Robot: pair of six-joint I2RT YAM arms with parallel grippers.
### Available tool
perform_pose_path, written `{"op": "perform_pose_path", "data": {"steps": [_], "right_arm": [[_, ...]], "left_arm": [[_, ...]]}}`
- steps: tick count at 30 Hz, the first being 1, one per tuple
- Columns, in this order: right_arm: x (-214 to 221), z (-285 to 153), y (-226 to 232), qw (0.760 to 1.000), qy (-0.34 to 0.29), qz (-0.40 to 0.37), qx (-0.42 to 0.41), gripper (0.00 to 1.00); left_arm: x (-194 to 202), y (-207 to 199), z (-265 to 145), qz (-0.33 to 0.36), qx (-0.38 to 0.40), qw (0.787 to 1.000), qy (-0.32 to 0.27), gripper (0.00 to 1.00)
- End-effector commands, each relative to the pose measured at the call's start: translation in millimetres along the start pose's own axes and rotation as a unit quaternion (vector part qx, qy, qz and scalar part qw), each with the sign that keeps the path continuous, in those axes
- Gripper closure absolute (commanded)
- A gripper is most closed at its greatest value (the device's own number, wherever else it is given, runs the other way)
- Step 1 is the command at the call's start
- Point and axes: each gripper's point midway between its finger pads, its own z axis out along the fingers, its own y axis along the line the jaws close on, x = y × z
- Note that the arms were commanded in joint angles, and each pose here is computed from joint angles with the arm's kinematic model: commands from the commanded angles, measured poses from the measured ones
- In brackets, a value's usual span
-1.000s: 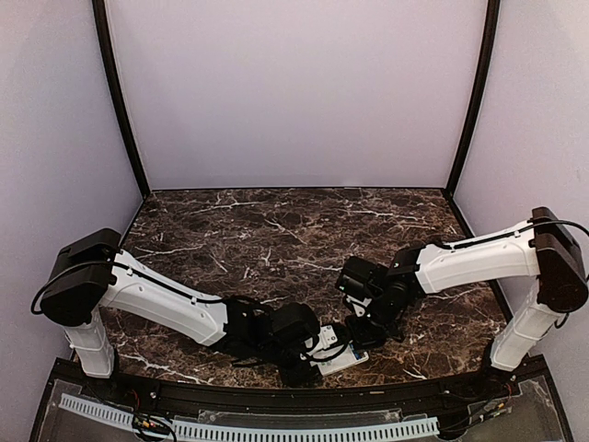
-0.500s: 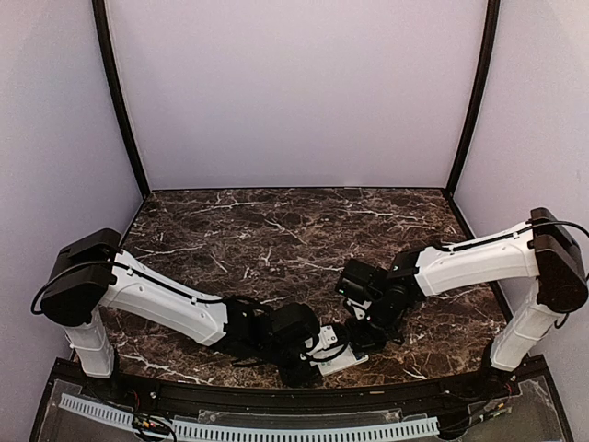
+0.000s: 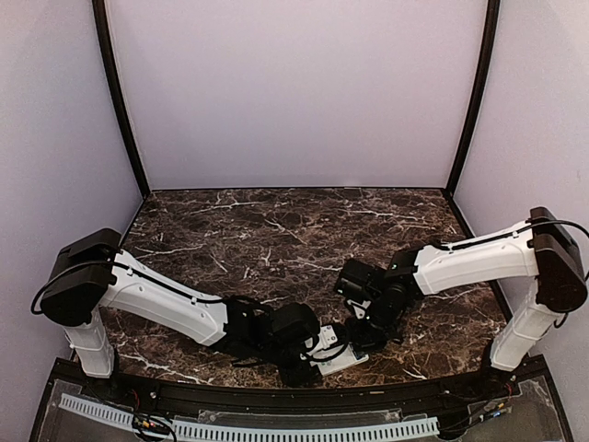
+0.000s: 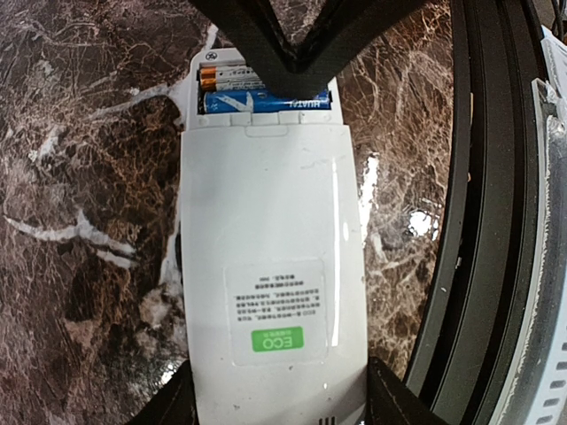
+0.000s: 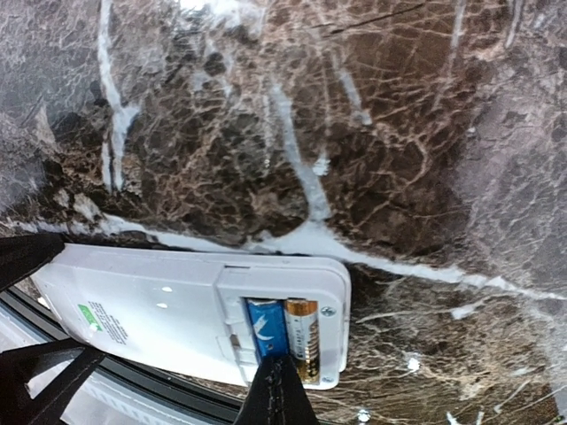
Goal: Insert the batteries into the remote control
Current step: Pick up the battery cover at the center of the board.
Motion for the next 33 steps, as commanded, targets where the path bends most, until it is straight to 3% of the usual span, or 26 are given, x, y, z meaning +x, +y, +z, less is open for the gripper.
{"op": "perform_pose_path", "data": {"steps": [1, 7, 15, 19, 25, 33], "right_arm": [[-27, -36, -15, 0.999, -0.046, -0.014, 0.021, 0.94], [-79, -103, -46, 0.99, -0.139, -0.009, 0.036, 0.77], [-126, -95, -123, 0.983, -0.127, 0.009, 0.134, 0.63], [-148, -88, -137, 0.98, -0.125, -0.01, 0.153, 0.62], [-161, -67, -163, 0.975, -0.094, -0.022, 0.202, 0.65], [-158, -41, -174, 0.979, -0.062, -0.028, 0.193, 0.72]], "left_arm": [[87, 3, 17, -0.006, 0.003, 0.99, 0.14, 0.43], [89, 5, 14, -0.004, -0.001, 0.99, 0.141, 0.36], [80, 7, 6, 0.009, -0.01, 0.992, 0.124, 0.11], [63, 9, -7, 0.014, -0.017, 0.995, 0.097, 0.02], [38, 12, -29, 0.023, -0.032, 0.998, 0.051, 0.02], [23, 14, -52, 0.026, -0.04, 0.999, 0.017, 0.02]]}}
